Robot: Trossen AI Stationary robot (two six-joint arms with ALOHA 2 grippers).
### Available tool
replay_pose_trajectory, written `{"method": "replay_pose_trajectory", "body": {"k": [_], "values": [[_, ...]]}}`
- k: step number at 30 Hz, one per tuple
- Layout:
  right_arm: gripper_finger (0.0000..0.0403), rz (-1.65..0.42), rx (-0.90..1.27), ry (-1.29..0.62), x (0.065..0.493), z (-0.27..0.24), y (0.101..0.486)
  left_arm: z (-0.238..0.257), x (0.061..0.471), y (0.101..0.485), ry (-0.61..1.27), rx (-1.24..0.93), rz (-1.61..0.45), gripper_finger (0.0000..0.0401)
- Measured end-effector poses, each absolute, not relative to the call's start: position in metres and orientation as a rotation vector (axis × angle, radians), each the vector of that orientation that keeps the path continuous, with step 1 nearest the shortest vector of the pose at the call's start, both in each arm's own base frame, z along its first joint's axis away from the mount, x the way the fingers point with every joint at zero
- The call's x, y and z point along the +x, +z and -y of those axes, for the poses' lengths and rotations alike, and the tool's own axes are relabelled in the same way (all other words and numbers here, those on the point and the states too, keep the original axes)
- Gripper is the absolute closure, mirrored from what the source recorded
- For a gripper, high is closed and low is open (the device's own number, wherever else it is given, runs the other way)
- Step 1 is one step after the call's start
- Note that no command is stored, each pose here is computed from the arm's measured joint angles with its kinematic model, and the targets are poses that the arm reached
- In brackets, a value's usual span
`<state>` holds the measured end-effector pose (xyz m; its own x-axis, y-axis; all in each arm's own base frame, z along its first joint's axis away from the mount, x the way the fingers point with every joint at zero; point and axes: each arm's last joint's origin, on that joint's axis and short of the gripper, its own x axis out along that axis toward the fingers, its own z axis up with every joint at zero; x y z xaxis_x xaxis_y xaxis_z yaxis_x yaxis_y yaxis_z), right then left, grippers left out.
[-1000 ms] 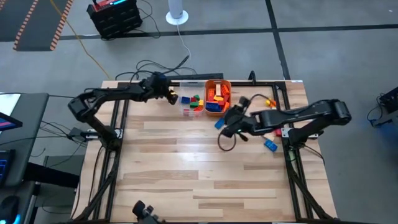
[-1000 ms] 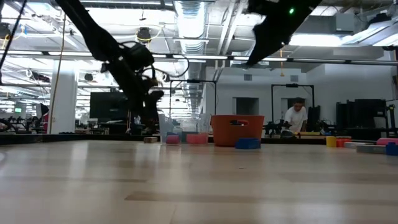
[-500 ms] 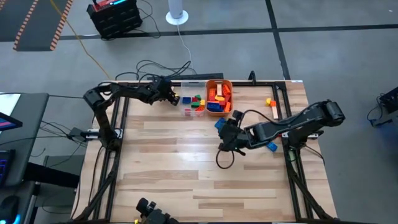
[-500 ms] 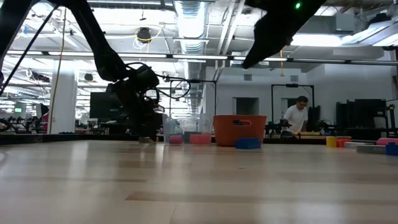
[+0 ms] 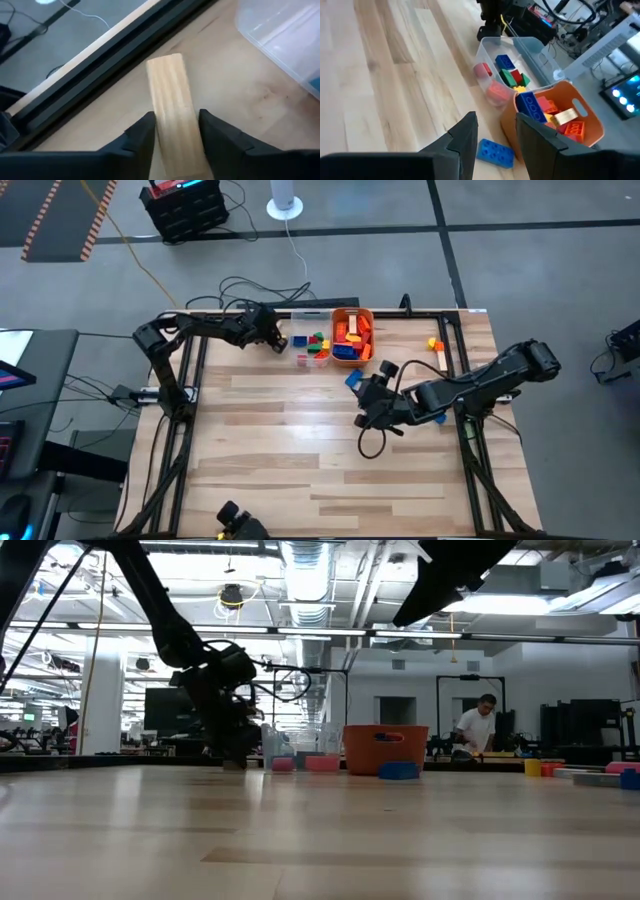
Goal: Sort blocks by size
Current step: Put the wood rectangle block into the orange bin
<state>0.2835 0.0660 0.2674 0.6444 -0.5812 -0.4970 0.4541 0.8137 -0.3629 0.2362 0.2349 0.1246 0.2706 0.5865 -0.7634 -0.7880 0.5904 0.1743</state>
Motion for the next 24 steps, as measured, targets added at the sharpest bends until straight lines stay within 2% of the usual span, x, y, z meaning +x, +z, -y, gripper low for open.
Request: {"method": "replay_pose_trajectory", "body": {"k": [4, 12, 24], "values": [[0.024, -0.626, -0.173, -0.587, 0.282, -0.072, 0.267, -0.233, 0.237, 0.124, 0.917, -0.223, -0.929, 0.0299], [0.024, -0.607, -0.126, -0.552, 0.277, -0.087, 0.267, -0.217, 0.232, 0.149, 0.858, -0.146, -0.976, 0.0299], [0.024, -0.608, -0.063, -0.589, 0.276, -0.084, 0.265, -0.155, 0.255, 0.232, 0.717, 0.014, -0.644, 0.0299]]}}
